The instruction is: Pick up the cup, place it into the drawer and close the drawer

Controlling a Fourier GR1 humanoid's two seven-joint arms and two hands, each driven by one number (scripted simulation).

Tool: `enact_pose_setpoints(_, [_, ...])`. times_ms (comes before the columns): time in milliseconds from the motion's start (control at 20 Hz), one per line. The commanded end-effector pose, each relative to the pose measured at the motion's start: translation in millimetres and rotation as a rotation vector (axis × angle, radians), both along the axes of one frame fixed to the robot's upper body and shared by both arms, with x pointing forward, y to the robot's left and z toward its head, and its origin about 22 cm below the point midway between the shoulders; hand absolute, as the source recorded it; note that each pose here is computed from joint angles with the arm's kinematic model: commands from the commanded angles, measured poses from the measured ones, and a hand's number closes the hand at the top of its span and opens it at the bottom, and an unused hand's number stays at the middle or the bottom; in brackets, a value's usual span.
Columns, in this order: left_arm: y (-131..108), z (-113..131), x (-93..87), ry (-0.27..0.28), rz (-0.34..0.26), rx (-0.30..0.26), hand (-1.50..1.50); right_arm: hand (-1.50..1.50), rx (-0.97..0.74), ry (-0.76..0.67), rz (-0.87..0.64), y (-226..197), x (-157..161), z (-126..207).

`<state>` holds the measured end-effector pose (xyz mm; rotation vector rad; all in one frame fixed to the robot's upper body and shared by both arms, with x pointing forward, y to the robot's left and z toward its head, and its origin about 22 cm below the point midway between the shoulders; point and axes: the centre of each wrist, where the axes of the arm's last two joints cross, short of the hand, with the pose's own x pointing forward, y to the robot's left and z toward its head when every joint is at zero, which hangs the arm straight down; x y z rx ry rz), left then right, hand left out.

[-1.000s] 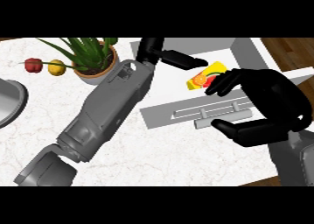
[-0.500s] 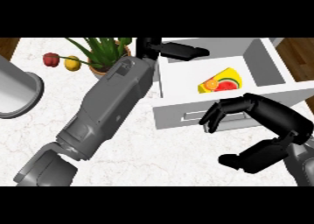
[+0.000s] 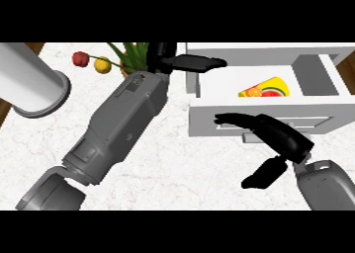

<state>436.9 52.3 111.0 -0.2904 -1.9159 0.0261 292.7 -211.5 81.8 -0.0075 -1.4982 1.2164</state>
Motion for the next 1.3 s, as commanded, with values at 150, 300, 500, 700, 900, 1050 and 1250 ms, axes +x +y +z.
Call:
enact_pose_setpoints(150, [32.4, -16.2, -0.5, -0.001, -0.027, -0.05, -1.5, -1.5, -0.197, 0.054, 0.014, 14.4, 26.3, -74.5])
enact_pose_setpoints(300, [41.7, -11.9, -1.5, -0.019, -0.016, -0.063, -1.5, 1.5, -0.214, 0.072, -0.06, 0.6, 46.6, -90.2])
enact_pose_setpoints(500, [38.3, -35.5, -13.3, 0.015, -0.034, -0.078, -1.5, 1.5, -0.156, 0.049, -0.141, -29.5, 72.0, -86.1])
enact_pose_setpoints(700, [58.1, -38.1, -12.6, 0.013, -0.062, -0.083, -1.5, 1.5, -0.076, -0.037, -0.195, -31.8, 89.4, -76.1])
enact_pose_setpoints(900, [66.0, -34.3, -12.2, 0.0, -0.07, -0.07, -1.5, 1.5, 0.013, -0.122, -0.304, -53.9, 115.9, -35.5])
enact_pose_setpoints(1050, [72.2, -34.8, -13.2, 0.011, -0.079, -0.083, -1.5, 1.5, 0.009, -0.164, -0.361, -76.4, 129.1, -8.7])
enact_pose_setpoints(1250, [76.0, -40.4, -18.3, 0.012, -0.112, -0.067, -1.5, 1.5, 0.056, -0.17, -0.435, -87.9, 135.1, 10.1])
